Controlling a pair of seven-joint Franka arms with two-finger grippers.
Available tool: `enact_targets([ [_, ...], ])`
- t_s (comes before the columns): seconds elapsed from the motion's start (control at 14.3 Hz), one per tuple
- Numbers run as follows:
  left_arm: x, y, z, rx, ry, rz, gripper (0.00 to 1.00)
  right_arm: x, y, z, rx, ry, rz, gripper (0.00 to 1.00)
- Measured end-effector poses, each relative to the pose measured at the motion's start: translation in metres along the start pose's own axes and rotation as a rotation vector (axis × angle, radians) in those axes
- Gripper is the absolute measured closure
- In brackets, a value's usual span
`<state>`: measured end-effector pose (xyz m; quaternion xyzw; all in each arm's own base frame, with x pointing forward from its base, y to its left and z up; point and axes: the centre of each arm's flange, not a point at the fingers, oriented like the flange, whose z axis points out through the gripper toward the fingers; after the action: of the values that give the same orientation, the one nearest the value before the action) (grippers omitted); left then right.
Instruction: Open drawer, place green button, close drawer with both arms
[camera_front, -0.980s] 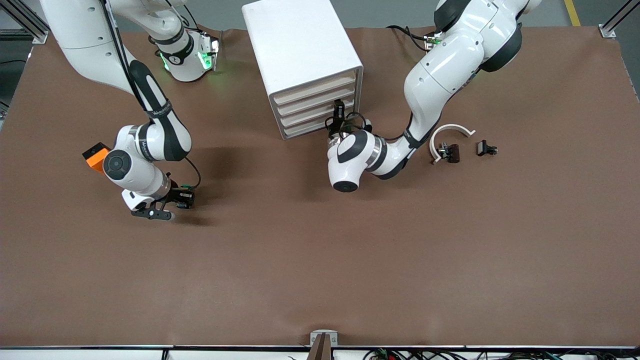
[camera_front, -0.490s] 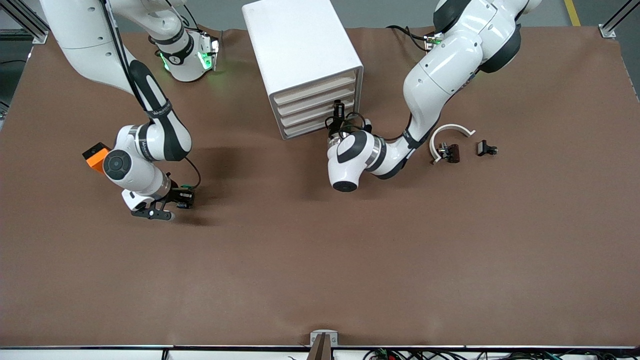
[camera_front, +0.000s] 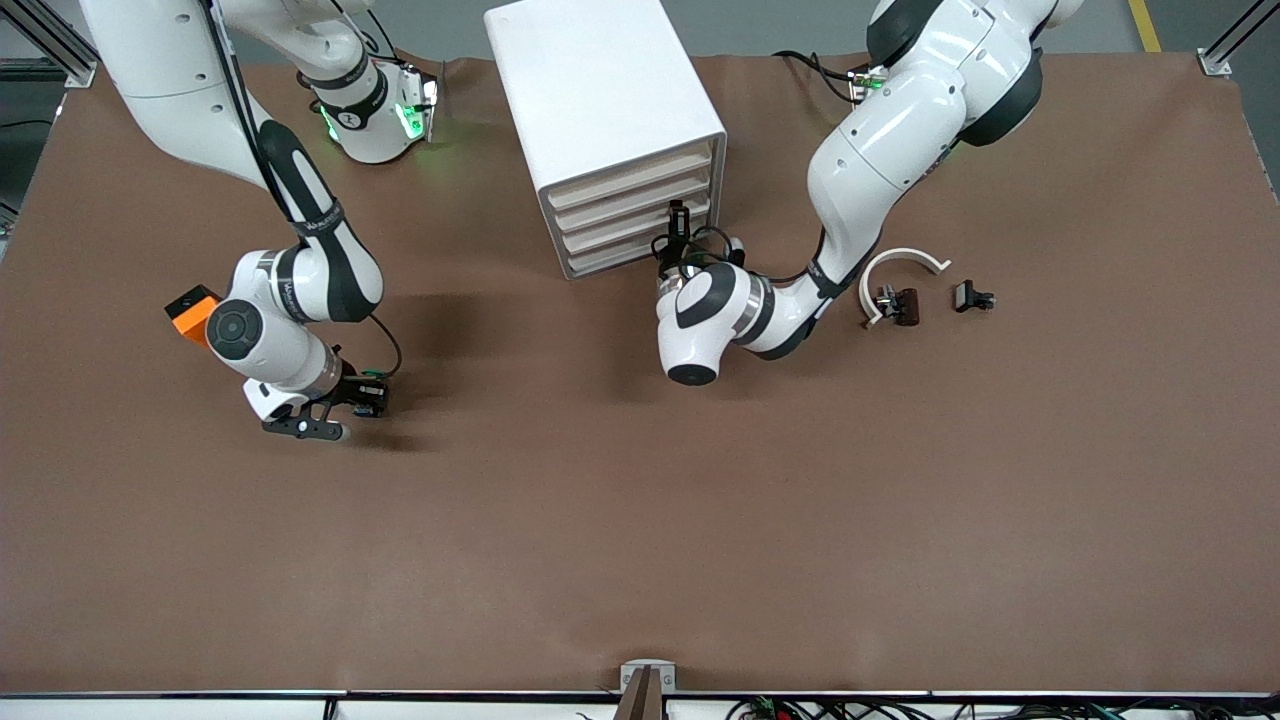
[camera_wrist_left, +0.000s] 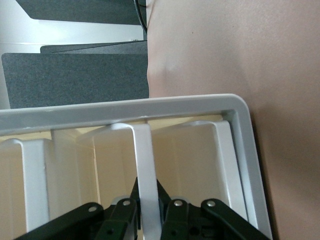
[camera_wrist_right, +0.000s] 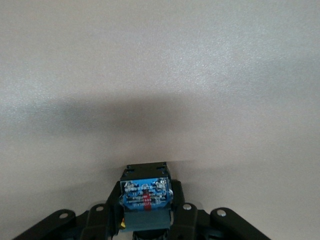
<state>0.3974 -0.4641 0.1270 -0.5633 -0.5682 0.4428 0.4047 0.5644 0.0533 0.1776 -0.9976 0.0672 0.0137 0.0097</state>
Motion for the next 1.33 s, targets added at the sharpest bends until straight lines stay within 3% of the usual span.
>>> enact_targets([
  [0.28, 0.014, 0.008, -0.015, 0.017, -0.056, -0.032, 0.91, 0.002, -0.001, -0.002, 0.000, -0.004, 0.000, 0.59],
  [0.7, 0.040, 0.023, -0.048, 0.038, -0.183, -0.078, 0.91, 0.017, -0.025, -0.025, 0.027, -0.064, 0.070, 0.59],
  [1.33, 0.068, 0.035, -0.073, 0.060, -0.299, -0.117, 0.91, -0.020, -0.195, -0.099, 0.019, -0.086, 0.345, 0.59],
])
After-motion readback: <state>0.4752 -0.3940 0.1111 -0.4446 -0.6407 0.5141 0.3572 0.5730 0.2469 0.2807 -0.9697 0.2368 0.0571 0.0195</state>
